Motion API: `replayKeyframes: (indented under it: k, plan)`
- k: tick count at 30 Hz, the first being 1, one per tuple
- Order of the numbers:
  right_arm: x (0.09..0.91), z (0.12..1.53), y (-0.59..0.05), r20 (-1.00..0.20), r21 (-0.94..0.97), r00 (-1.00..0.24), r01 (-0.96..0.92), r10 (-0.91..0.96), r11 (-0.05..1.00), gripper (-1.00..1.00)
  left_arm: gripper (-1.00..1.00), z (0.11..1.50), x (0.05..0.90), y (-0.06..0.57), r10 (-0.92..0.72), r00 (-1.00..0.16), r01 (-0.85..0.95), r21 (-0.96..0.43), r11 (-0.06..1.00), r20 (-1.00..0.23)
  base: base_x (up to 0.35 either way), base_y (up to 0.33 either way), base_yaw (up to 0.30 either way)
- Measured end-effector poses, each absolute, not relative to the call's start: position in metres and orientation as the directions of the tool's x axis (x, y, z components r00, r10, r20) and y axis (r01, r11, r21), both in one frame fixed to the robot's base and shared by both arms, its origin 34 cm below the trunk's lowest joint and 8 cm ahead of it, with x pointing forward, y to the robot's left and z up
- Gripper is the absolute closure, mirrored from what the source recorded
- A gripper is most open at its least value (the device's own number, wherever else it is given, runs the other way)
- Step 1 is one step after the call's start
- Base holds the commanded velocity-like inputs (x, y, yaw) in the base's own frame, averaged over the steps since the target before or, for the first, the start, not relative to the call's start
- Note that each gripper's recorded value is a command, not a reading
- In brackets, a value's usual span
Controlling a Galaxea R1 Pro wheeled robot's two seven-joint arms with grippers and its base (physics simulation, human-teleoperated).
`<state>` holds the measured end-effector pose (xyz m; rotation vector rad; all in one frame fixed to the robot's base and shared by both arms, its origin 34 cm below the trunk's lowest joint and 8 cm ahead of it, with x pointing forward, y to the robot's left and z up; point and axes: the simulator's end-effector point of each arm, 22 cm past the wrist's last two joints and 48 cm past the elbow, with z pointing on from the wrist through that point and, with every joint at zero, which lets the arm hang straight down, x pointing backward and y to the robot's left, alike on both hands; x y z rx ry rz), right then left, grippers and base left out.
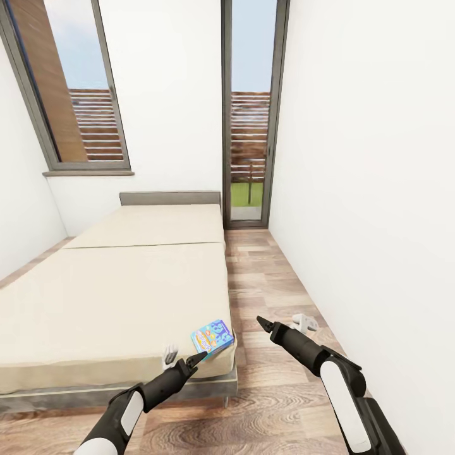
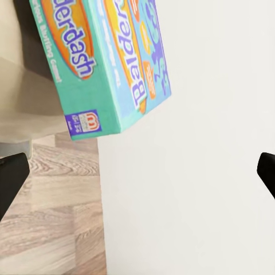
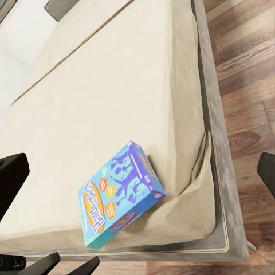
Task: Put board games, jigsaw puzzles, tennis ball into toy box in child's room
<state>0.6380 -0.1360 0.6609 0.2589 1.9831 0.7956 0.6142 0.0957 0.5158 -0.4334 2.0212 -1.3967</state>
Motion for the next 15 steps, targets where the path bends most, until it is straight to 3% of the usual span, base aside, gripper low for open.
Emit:
replayKeyframes:
  k: [15]
  plan:
    - [0.638, 0.6613, -0.1358, -0.702, 0.628, -0.526, -0.138, 0.48, 0.766, -1.0, -1.0, 0.514, 0.613, 0.0946, -0.591, -0.745, 0.08, -0.921, 0.381, -0.309, 0.0, 0.0, 0.0]
